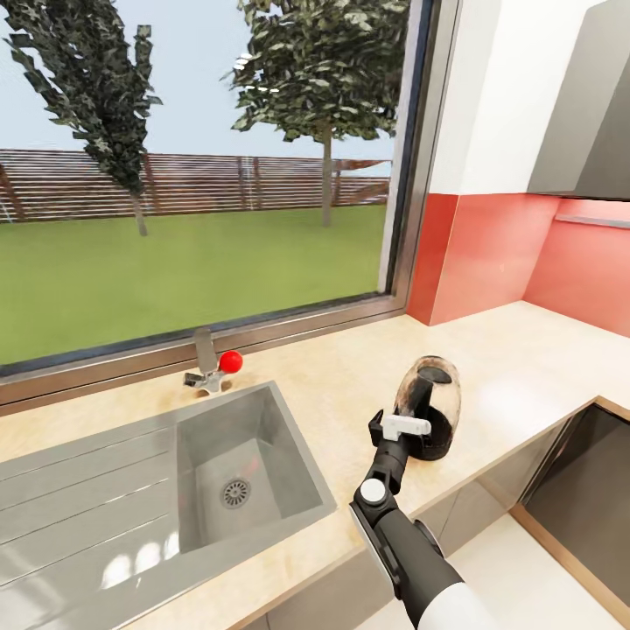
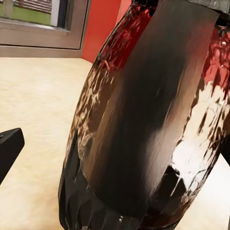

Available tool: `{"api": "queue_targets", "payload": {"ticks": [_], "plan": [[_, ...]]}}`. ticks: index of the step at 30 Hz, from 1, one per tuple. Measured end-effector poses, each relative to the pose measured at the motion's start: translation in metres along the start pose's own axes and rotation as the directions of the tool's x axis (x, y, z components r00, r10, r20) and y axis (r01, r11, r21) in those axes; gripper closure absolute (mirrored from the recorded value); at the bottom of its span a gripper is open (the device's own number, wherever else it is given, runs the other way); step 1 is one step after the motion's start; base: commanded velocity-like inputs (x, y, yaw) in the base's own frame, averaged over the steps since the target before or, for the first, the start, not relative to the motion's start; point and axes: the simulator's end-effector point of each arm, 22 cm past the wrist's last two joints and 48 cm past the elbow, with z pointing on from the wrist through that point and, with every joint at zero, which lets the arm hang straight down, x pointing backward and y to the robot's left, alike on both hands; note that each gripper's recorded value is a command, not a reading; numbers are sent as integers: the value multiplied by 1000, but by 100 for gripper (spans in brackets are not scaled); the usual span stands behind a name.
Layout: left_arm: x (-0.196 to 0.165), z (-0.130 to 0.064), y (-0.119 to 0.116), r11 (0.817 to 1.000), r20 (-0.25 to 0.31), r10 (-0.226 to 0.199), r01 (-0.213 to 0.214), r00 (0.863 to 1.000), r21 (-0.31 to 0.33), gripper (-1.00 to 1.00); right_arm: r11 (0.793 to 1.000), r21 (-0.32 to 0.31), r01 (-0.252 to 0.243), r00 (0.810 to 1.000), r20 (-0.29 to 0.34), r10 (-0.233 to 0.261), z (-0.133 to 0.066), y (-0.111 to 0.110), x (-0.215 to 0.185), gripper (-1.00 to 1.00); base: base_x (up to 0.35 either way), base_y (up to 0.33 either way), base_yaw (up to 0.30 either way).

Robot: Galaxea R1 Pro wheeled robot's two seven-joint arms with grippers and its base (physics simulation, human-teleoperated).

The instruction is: Set up a coffee station on the kitchen countertop: keep the coffee maker on the countertop, move the bottle of coffee from the kitchen shelf to the counter next to the coffee maker, place a paper coffee filter on top of the coffee maker, put the saucer next to the coffee maker with the coffee cup on the saucer, and place the electric kettle next to the coffee maker.

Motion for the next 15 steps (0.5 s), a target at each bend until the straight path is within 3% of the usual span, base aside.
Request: {"api": "queue_targets", "payload": {"ticks": [9,15], "plan": [[0,0,0,1000,0,0,0,1000,0,-100,1000,1,0,1000,0,0,0,0,0,-100,1,-1,0],[0,0,0,1000,0,0,0,1000,0,-100,1000,1,-1,1000,2,1,0,0,-1,-100,71,-142,0]]}}
